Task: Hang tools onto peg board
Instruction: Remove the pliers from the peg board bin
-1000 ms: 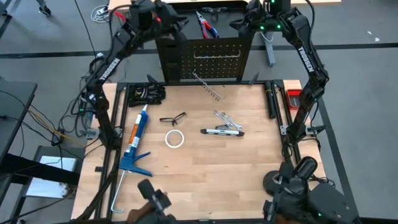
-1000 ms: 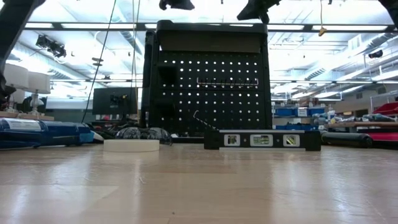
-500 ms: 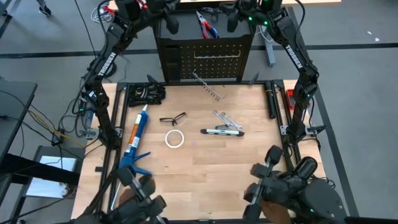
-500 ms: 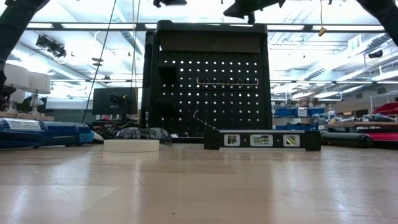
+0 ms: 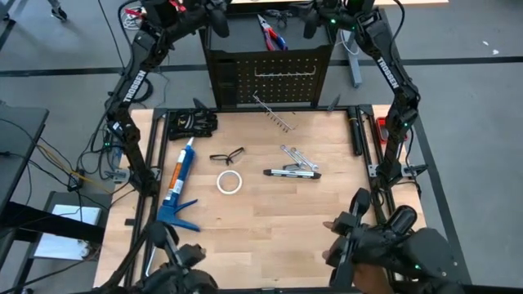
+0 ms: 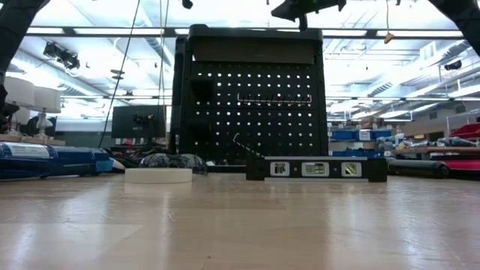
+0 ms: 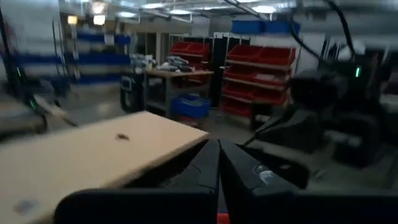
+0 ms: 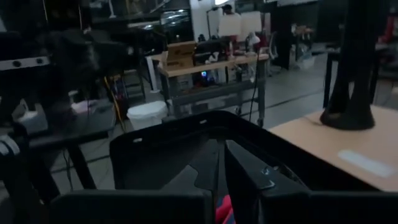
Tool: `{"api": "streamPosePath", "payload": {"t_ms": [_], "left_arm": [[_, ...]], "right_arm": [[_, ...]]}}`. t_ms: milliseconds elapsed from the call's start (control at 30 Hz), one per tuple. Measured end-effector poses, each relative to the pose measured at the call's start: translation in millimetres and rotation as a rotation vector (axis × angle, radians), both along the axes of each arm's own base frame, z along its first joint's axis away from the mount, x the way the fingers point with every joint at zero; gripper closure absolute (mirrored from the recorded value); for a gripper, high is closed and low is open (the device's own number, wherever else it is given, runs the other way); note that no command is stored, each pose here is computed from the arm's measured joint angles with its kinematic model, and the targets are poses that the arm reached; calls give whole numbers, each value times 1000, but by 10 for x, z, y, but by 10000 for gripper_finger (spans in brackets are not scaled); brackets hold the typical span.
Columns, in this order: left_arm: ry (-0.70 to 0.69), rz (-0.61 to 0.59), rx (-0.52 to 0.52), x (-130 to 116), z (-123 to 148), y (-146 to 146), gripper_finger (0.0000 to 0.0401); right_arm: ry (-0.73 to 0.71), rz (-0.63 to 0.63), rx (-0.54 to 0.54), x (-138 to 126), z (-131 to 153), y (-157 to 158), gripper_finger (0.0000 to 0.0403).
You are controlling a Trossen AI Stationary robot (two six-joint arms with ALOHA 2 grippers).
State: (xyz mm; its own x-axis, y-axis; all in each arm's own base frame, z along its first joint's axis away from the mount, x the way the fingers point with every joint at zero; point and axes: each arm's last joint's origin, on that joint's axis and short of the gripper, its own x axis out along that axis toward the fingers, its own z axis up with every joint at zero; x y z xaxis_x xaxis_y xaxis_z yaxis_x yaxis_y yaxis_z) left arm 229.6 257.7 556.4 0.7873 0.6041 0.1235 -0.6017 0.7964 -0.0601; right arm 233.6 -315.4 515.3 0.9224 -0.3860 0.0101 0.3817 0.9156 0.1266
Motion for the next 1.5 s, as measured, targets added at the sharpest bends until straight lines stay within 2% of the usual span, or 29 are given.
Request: {"api": "streamPosePath", "payload": {"t_ms": [133,367,767,967,1100,1267,1400,1500], "left_arm": [[-75,-20,-111,12,-6,-13,386],[-75,-50,-206,23,-53,-36,386],[-32,-29,-283,24,-133,-37,386],[-23,-48,-290,65,-141,-78,386],[-11,-65,-280,94,-136,-123,387],[37,-87,-266,122,-161,-161,387],[36,-94,-264,134,-153,-184,386],[30,-96,-262,112,-129,-216,386]], "right_arm": [[-39,4,96,-64,1,-38,364],[6,37,174,-12,-108,-46,355],[114,49,186,267,-239,149,353],[177,21,156,470,-265,350,337],[210,23,179,585,-292,492,322],[302,-65,120,695,-343,620,299],[236,-81,95,718,-275,616,275],[191,-131,18,716,-198,593,252]]}}
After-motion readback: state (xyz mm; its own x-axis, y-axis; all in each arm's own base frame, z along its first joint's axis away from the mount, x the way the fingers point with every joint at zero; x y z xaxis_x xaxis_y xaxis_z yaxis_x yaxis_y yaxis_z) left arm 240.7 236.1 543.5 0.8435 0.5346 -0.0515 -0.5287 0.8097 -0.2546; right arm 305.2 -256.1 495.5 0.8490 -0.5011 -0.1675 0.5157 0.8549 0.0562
